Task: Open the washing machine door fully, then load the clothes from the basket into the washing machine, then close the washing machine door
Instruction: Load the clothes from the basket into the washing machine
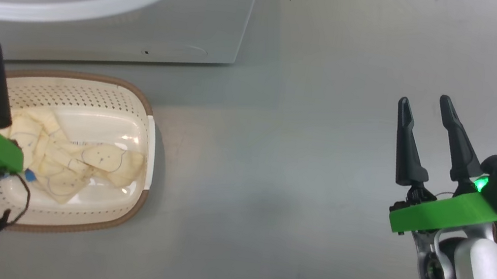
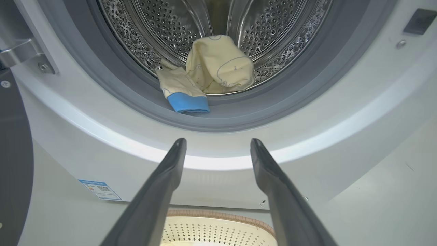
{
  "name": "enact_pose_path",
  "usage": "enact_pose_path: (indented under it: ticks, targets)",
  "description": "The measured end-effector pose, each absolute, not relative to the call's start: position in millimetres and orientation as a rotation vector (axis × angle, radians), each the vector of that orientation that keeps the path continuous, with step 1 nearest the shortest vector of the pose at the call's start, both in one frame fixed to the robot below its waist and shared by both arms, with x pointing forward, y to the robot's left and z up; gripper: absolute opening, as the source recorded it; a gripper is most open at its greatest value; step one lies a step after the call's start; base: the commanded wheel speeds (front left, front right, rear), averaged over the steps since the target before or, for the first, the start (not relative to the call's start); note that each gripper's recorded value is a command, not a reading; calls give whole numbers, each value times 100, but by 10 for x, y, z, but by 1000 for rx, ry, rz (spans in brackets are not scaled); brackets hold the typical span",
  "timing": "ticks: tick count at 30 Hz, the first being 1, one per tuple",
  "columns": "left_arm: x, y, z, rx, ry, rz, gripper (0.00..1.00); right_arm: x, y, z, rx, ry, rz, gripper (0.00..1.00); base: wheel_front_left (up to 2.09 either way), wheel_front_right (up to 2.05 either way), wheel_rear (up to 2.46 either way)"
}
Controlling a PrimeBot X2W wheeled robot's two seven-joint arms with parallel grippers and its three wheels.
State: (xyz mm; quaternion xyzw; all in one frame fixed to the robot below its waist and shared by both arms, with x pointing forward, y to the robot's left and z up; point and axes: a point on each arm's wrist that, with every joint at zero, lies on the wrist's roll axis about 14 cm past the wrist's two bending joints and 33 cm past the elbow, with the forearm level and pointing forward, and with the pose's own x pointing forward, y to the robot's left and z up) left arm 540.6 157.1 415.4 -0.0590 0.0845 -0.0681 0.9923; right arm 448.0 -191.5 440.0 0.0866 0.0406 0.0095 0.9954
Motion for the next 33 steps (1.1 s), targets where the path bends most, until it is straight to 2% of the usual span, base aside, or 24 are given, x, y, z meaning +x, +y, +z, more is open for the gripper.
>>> enact_pose_path:
  ticks: [7,15,33]
  targets:
    - [4956,1576,4259,-143,179,-134,100,4365,-1822,4520,156,88,47,100,0,0,0]
    - [4741,1628,4361,-158,170,-115,100,4315,-1735,4591,161,88,71,100,0,0,0]
    - [4756,1667,4341,-156,175,-96,100,4299,-1681,4626,162,93,87,100,0,0,0]
